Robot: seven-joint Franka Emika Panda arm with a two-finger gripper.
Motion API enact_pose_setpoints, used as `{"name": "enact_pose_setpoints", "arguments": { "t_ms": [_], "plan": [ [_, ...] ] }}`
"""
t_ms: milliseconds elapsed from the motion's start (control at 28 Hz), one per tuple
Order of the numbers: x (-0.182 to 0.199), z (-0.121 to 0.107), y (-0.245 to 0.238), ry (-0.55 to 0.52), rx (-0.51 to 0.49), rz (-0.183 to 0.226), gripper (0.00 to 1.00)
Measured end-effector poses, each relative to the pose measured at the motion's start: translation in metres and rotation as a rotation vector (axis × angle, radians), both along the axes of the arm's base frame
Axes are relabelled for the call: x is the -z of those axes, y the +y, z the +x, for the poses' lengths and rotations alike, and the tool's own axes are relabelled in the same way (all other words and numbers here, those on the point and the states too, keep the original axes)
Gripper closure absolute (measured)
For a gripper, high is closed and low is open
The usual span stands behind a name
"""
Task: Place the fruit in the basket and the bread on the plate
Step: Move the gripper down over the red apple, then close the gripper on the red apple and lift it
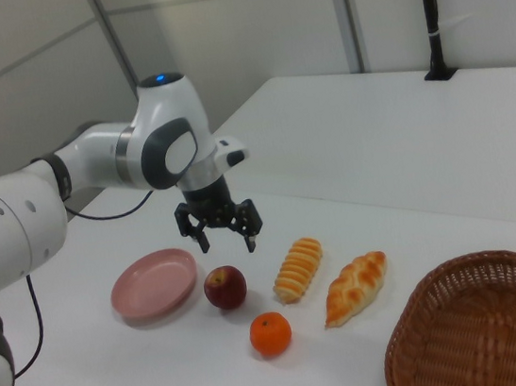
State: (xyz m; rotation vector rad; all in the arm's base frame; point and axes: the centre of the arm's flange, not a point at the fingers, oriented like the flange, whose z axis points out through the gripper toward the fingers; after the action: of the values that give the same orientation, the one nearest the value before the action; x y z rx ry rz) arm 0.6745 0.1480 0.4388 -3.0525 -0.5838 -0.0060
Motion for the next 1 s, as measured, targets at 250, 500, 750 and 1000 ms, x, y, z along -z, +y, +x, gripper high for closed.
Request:
{"name": "enact_pose_setpoints", "arguments": {
  "t_ms": [250,500,750,1000],
  "plan": [
    [0.033,-0.008,0.047,0.023,-0.038,-0.044,0.00],
    [0.047,-0.013,0.062,0.029,-0.065,-0.095,0.00],
    [0.082,-0.013,0.066,0.054,-0.077,-0.174,0.00],
    [0.095,-0.013,0.070,0.065,-0.085,-0.195,0.00]
  ]
}}
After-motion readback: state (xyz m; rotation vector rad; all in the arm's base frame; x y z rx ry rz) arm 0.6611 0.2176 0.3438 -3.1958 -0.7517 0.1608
